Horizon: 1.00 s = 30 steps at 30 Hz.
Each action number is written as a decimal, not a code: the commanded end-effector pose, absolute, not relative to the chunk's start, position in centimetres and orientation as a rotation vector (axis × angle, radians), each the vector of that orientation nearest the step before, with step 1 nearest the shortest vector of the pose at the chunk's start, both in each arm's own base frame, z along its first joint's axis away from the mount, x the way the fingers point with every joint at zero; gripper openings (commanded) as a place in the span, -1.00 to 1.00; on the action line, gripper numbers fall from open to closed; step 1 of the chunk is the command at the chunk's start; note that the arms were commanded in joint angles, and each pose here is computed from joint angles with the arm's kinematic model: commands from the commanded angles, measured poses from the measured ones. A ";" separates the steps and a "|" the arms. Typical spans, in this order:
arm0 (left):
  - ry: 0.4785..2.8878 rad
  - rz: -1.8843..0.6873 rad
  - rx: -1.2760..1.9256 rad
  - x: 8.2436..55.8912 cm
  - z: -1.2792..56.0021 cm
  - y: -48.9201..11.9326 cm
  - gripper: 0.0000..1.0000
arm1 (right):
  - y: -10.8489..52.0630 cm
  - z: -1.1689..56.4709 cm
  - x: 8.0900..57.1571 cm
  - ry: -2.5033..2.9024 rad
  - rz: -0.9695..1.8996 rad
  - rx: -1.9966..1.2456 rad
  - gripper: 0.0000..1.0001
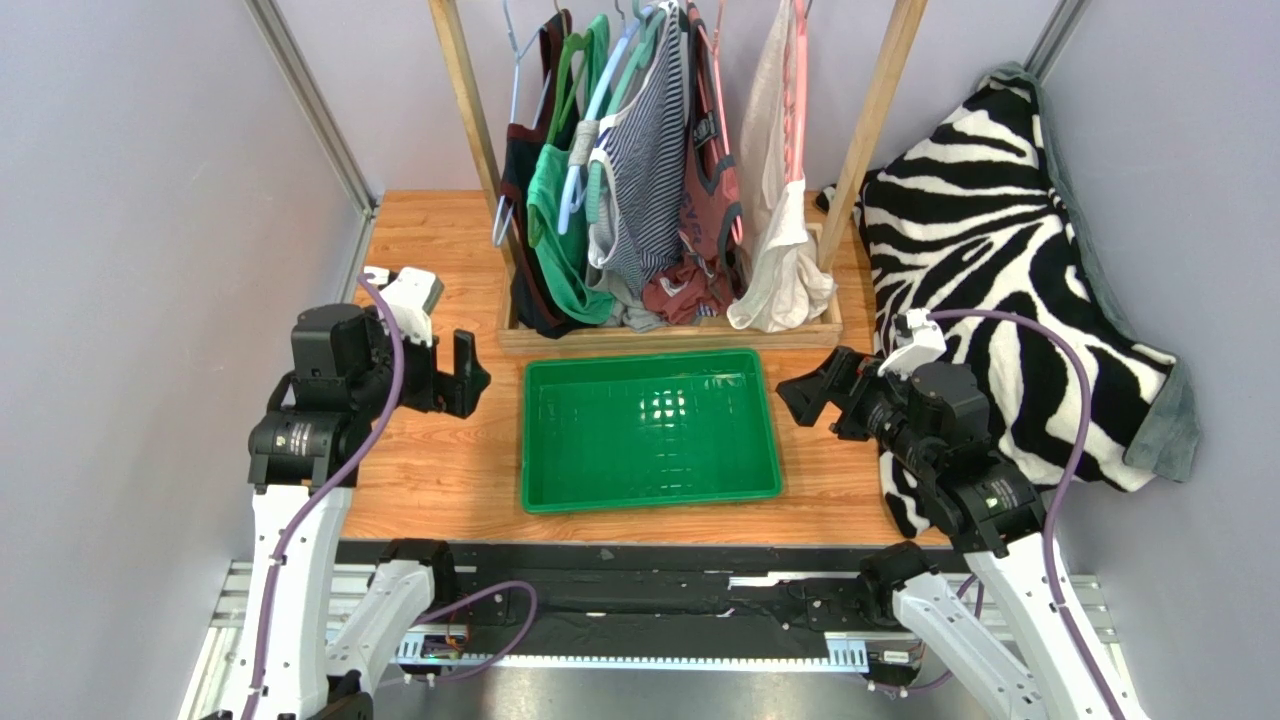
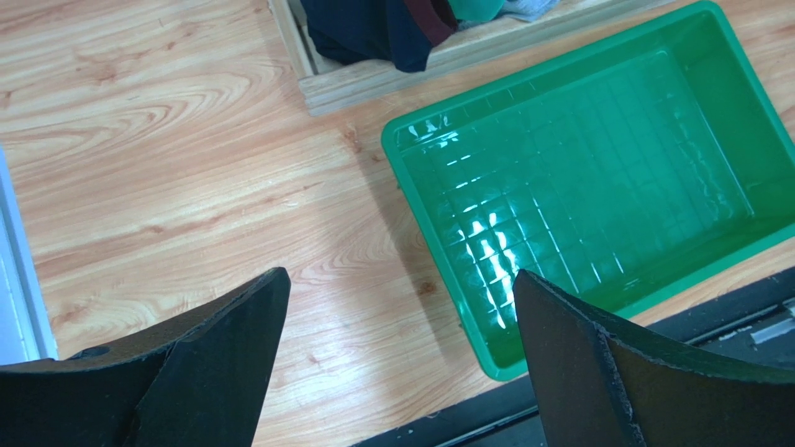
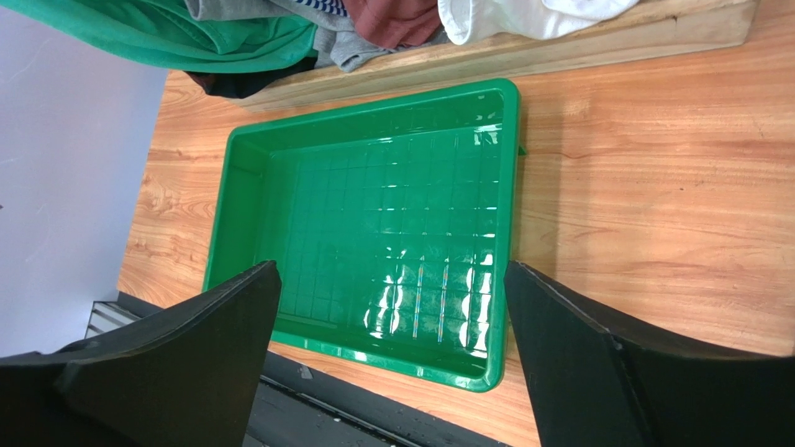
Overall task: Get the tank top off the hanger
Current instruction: Pick up the hanger from the clothesline.
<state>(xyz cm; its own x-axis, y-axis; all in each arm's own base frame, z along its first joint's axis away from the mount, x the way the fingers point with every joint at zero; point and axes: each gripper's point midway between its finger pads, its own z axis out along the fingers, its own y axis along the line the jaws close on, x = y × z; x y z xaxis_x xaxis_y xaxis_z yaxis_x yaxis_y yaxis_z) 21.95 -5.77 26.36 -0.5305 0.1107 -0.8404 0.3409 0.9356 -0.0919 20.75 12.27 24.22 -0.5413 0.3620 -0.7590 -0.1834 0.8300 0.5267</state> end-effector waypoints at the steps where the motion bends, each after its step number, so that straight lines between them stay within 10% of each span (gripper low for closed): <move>1: 2.074 -0.307 0.306 23.1 29.4 -5.9 0.98 | 12.6 25.2 21.6 1.997 0.706 0.124 0.96; 19: 1.678 -0.414 0.309 34.3 50.2 -8.5 0.89 | 12.3 25.8 22.5 1.994 0.635 0.060 0.96; 30: 1.658 -0.483 0.298 45.0 50.3 -11.8 0.75 | 12.4 26.0 22.9 1.998 0.627 0.050 0.77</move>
